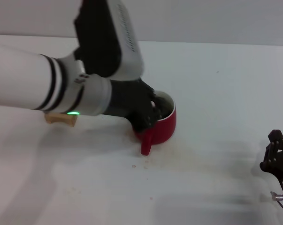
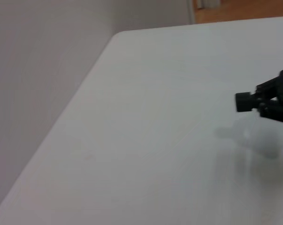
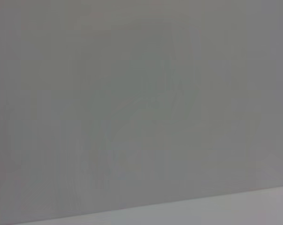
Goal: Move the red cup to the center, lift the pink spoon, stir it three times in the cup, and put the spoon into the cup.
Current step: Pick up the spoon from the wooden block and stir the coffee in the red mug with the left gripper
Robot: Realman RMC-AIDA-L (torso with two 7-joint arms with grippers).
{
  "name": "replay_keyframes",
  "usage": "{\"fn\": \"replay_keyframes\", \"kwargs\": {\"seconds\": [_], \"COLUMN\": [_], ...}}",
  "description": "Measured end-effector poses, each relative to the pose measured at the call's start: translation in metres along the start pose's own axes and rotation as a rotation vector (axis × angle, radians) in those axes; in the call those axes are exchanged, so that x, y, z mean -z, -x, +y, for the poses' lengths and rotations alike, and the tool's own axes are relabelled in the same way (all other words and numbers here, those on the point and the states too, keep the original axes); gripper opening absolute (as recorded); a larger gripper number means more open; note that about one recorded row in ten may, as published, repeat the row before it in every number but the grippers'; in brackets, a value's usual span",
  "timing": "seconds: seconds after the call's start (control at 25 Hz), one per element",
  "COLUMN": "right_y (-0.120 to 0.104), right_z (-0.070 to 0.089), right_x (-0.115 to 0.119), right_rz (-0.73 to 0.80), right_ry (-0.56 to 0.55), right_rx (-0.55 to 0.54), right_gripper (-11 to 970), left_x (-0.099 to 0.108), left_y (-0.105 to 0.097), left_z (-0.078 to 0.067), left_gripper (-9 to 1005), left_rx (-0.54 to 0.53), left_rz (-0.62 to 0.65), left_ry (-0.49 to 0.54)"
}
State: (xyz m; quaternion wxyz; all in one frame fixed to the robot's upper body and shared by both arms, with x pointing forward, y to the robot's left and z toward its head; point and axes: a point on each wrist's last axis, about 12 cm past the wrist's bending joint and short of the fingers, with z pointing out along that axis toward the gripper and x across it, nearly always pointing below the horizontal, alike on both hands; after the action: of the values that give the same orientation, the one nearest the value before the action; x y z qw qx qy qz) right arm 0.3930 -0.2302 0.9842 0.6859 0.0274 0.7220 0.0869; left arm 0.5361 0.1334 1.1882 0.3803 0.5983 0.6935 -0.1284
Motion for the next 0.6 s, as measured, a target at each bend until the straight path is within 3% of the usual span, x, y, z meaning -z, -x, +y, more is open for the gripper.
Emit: {"fn": "replay_keyframes", "kwargs": {"seconds": [0.28, 0.6], "right_y": [0.0, -0.001], "right_z": [0.0, -0.001], "right_x": [-0.001, 0.003], "right_rz": [0.0, 0.006], "right_ry": [0.006, 0.004], "right_rx": [0.005, 0.009], "right_gripper": [0, 0], "left_x": [0.011, -0.005], "left_y": [-0.009, 0.007], "left_z": [0.016, 0.025], "left_gripper": [140, 140], "left_rx": [0.051, 0.022], "left_rz": [-0.003, -0.03], "left_ry": [0.063, 0.062]}}
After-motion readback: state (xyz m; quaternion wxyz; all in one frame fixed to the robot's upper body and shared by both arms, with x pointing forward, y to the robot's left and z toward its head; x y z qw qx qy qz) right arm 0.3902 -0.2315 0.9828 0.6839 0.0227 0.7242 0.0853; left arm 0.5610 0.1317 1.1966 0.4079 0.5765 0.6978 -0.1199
